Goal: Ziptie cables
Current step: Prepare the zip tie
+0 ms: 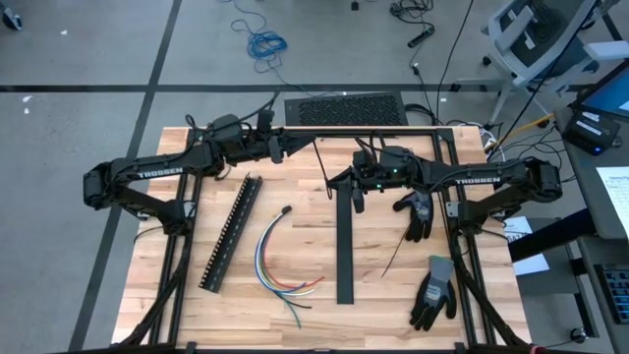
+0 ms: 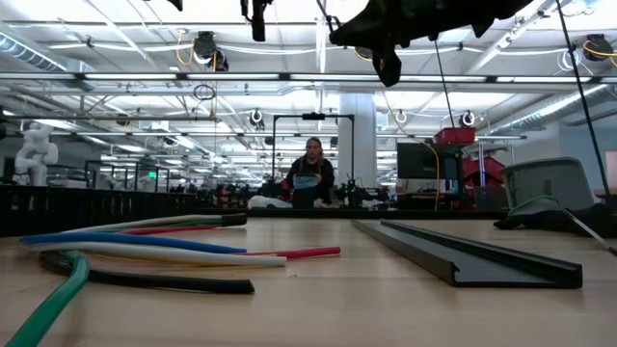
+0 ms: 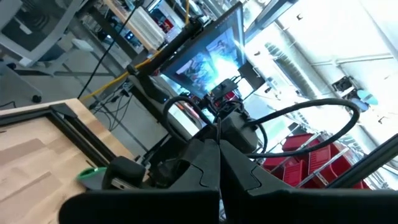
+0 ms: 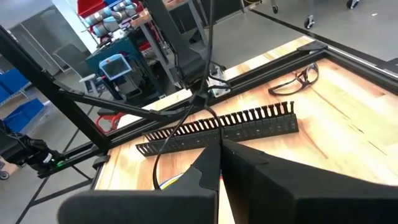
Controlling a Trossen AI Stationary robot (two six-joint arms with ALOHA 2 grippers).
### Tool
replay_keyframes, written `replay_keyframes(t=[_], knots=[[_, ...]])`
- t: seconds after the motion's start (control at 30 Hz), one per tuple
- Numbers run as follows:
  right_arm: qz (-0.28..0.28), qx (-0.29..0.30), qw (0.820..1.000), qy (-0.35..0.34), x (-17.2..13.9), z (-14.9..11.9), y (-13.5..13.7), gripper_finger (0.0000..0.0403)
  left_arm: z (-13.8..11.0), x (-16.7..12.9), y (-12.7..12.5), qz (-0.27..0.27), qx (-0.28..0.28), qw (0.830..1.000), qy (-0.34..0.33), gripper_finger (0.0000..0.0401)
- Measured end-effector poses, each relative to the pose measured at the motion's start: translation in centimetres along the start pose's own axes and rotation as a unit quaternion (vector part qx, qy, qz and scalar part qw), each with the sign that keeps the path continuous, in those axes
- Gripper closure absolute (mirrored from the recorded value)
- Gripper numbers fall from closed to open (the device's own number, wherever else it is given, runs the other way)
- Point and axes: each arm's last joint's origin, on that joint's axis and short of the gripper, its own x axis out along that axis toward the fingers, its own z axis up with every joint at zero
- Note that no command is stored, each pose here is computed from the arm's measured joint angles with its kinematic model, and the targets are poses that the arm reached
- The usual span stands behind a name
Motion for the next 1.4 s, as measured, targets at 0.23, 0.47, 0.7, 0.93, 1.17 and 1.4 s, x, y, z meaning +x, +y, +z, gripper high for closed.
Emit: replay_keyframes(t=[0.23, 0.47, 0.7, 0.93, 1.17, 1.4], knots=[[-0.004, 0.002, 1.000, 0.010, 0.00, -0.20, -0.07, 0.0403, 0.00, 0.00, 0.02, 0.001, 0.001, 1.000, 0.000, 0.0401], [-0.011, 0.004, 1.000, 0.025, -0.01, -0.49, -0.21, 0.0403, 0.00, 0.00, 0.01, 0.000, 0.001, 1.000, 0.000, 0.0401], [-0.013, 0.005, 0.999, 0.030, -0.02, -0.59, -0.25, 0.0403, 0.00, 0.01, 0.02, 0.001, 0.009, 1.000, 0.000, 0.0401], [-0.020, 0.006, 0.999, 0.046, -0.05, -0.90, -0.37, 0.0403, 0.01, 0.01, 0.02, 0.001, 0.010, 1.000, 0.000, 0.0401], [-0.020, 0.006, 0.999, 0.047, -0.05, -0.92, -0.38, 0.0403, 0.01, 0.01, 0.03, 0.001, 0.010, 1.000, -0.001, 0.0401], [-0.022, 0.007, 0.998, 0.051, -0.06, -0.99, -0.41, 0.0403, 0.01, 0.02, 0.04, 0.002, 0.010, 1.000, -0.001, 0.0401]])
